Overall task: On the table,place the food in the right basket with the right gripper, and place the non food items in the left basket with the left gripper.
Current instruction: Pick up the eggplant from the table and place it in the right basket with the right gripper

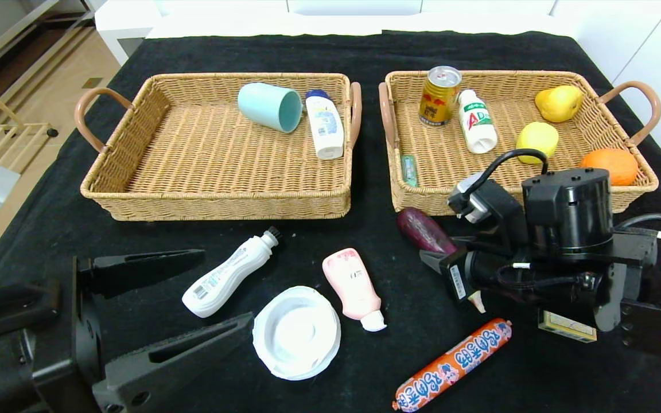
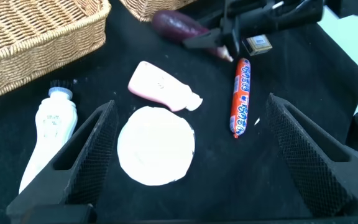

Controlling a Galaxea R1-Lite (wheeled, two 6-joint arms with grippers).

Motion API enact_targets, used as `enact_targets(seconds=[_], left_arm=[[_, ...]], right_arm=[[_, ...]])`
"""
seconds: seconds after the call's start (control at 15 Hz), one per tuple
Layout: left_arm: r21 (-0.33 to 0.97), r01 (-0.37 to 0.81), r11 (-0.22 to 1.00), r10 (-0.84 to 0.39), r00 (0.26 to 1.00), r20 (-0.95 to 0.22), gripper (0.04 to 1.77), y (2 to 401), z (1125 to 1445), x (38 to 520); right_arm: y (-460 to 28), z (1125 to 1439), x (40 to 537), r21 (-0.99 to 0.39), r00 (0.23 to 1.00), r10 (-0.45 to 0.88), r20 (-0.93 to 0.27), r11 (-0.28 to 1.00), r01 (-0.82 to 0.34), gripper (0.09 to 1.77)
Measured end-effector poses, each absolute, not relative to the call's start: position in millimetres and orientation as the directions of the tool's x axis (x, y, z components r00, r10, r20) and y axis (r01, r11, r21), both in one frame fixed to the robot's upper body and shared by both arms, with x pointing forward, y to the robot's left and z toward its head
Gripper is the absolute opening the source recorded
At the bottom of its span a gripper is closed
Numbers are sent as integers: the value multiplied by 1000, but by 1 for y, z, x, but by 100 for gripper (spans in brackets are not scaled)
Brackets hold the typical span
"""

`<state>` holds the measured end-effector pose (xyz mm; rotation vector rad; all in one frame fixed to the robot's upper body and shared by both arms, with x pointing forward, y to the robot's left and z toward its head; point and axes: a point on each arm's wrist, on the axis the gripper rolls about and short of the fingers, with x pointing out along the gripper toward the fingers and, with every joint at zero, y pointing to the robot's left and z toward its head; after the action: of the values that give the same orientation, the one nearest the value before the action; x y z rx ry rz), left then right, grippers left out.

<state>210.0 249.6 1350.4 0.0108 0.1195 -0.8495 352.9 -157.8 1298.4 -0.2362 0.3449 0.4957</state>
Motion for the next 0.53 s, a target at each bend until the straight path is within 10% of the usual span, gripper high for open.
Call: enact_targets(seconds=[0.53], left_arm=[[-36, 750, 660, -749, 654, -110, 172, 250, 1350, 210]], right_arm=[[-173, 1338, 327, -125, 852, 452, -263, 860, -495, 75]])
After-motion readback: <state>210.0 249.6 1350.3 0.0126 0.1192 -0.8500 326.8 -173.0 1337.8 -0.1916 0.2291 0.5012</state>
